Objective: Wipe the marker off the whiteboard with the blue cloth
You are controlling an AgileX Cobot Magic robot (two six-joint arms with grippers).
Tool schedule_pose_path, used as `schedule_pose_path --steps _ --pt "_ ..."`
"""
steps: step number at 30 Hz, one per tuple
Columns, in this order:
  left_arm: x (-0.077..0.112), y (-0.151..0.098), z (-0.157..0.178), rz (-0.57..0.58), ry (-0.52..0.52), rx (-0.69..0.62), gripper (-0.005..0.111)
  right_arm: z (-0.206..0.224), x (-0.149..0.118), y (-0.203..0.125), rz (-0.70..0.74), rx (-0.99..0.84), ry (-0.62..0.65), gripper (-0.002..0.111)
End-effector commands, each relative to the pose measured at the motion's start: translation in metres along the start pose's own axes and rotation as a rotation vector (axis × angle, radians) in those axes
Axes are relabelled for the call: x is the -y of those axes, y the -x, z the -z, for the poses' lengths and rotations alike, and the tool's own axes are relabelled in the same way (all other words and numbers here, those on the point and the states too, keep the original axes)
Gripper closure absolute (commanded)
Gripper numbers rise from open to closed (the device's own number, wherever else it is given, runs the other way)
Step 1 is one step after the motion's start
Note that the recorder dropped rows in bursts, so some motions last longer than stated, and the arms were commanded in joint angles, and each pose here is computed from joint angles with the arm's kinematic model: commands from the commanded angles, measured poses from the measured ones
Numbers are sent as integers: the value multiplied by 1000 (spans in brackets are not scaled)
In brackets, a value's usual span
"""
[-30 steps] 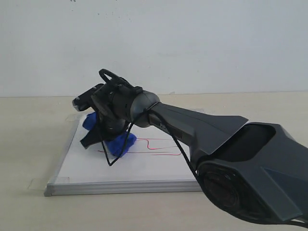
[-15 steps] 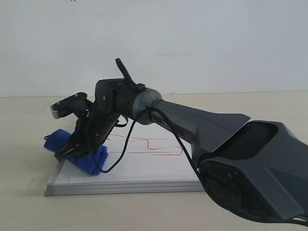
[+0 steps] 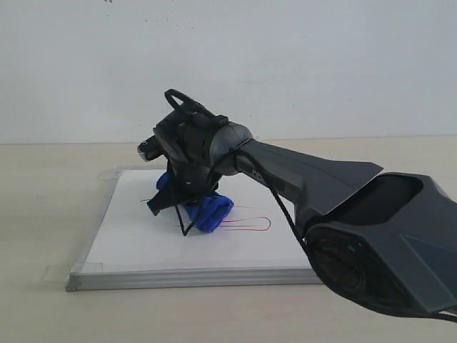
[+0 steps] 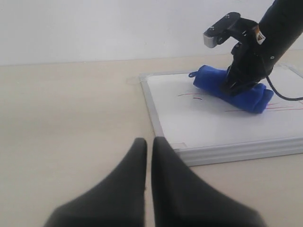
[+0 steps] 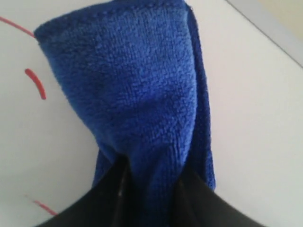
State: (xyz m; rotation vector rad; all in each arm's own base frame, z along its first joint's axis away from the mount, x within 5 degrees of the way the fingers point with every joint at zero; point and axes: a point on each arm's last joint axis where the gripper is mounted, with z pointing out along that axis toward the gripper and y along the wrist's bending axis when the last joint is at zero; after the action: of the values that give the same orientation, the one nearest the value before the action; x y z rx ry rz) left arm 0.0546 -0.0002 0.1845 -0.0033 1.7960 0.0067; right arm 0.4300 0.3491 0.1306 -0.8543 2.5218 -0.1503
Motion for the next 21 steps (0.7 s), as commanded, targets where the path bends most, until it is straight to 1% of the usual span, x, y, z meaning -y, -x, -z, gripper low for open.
schedule_pose_path --steps 1,4,5,7,8,11,15,18,21 --pt "0 2 0 -2 3 17 103 -7 -20 -4 14 -14 180 109" --pt "0 2 0 -2 3 17 103 3 -51 3 121 95 372 109" --pt "0 2 0 -2 3 17 103 6 -61 5 150 134 417 109" --pt "0 2 0 -2 3 17 103 13 -76 8 214 199 479 109" --pt "0 2 0 -2 3 17 103 14 -81 9 230 218 485 109" --pt "0 2 0 -2 3 17 103 15 -80 14 187 261 473 109" --pt "0 2 0 -2 3 17 103 11 -64 22 28 297 421 109" --pt "0 2 0 -2 3 17 103 3 -43 22 -48 278 343 109" --pt "0 2 0 -2 3 17 103 -3 -20 23 -107 274 227 109"
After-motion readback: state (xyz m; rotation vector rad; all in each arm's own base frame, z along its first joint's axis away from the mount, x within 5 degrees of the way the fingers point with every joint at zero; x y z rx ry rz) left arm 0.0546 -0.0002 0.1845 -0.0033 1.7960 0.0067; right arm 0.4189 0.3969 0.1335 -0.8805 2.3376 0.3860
